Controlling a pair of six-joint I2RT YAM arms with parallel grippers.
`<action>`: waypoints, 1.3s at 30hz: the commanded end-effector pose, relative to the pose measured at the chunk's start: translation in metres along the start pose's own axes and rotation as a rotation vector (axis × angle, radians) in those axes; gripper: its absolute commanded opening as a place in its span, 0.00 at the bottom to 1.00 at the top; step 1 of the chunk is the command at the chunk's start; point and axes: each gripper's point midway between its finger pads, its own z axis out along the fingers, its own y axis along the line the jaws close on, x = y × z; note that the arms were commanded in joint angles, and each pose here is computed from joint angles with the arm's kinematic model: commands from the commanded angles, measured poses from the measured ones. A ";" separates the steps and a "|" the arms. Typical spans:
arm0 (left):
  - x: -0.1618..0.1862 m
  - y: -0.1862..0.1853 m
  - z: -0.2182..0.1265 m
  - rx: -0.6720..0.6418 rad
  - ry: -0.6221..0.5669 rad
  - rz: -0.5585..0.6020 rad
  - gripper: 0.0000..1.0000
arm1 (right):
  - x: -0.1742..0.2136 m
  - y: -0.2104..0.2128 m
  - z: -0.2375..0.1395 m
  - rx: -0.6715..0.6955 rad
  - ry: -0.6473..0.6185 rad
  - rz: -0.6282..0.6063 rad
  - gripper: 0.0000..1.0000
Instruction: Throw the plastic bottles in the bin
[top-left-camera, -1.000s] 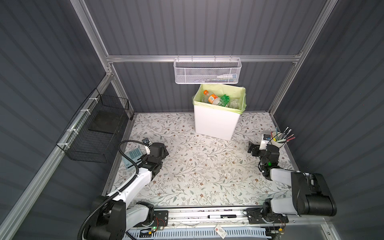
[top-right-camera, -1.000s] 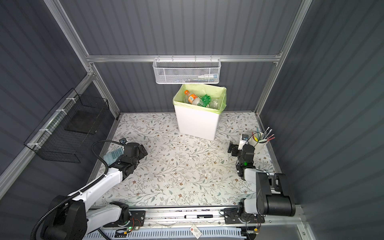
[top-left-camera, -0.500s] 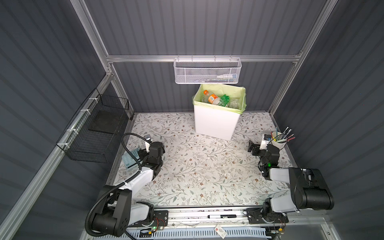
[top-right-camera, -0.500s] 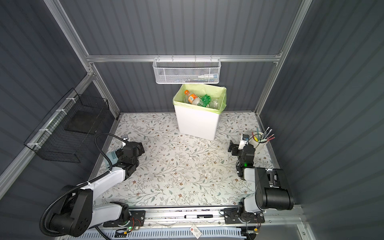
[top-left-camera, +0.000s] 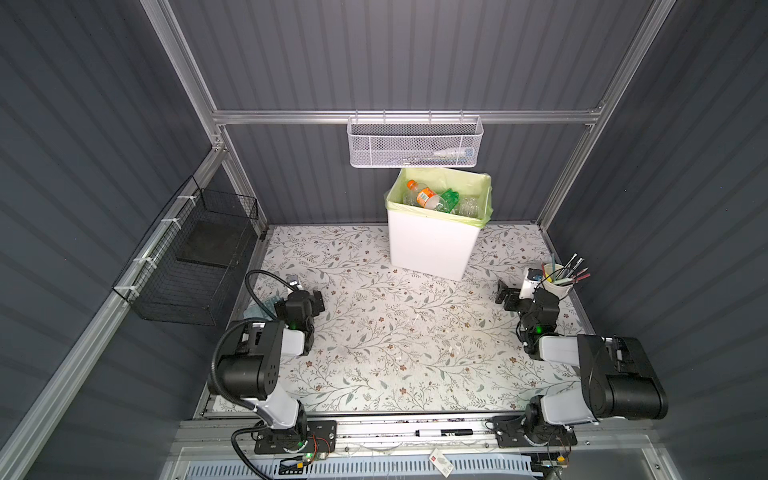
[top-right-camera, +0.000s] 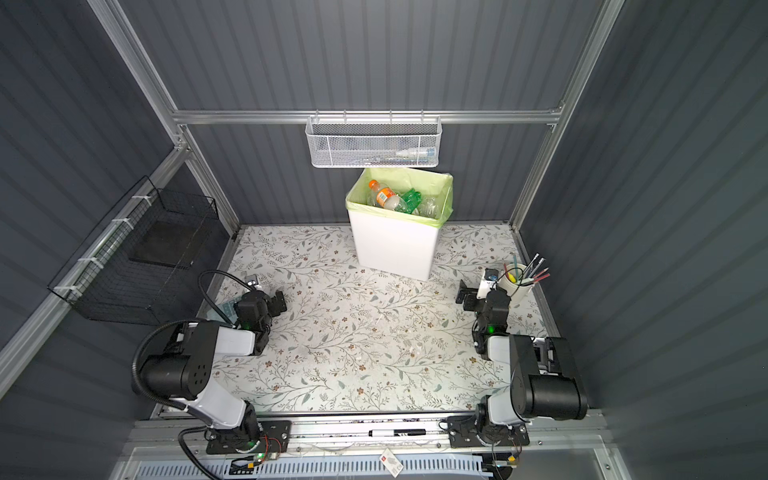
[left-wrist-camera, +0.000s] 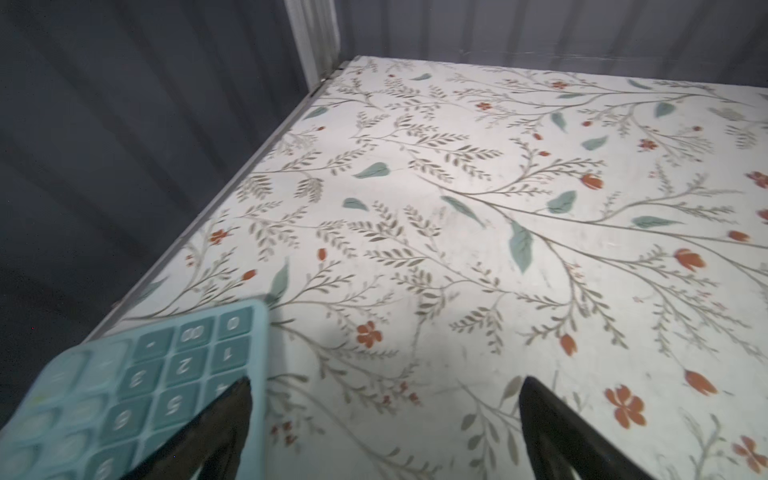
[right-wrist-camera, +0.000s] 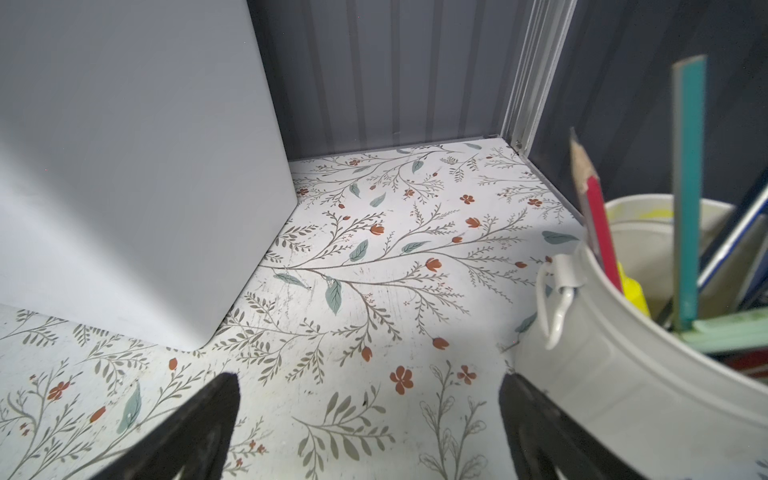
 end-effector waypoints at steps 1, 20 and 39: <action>-0.014 -0.015 0.002 0.086 -0.047 0.017 1.00 | -0.005 0.000 0.000 -0.004 -0.021 0.009 0.99; -0.013 -0.015 0.007 0.075 -0.045 0.025 1.00 | -0.004 0.000 -0.001 -0.004 -0.020 0.008 0.99; -0.013 -0.015 0.007 0.076 -0.046 0.025 1.00 | -0.003 0.001 0.000 -0.007 -0.016 0.006 0.99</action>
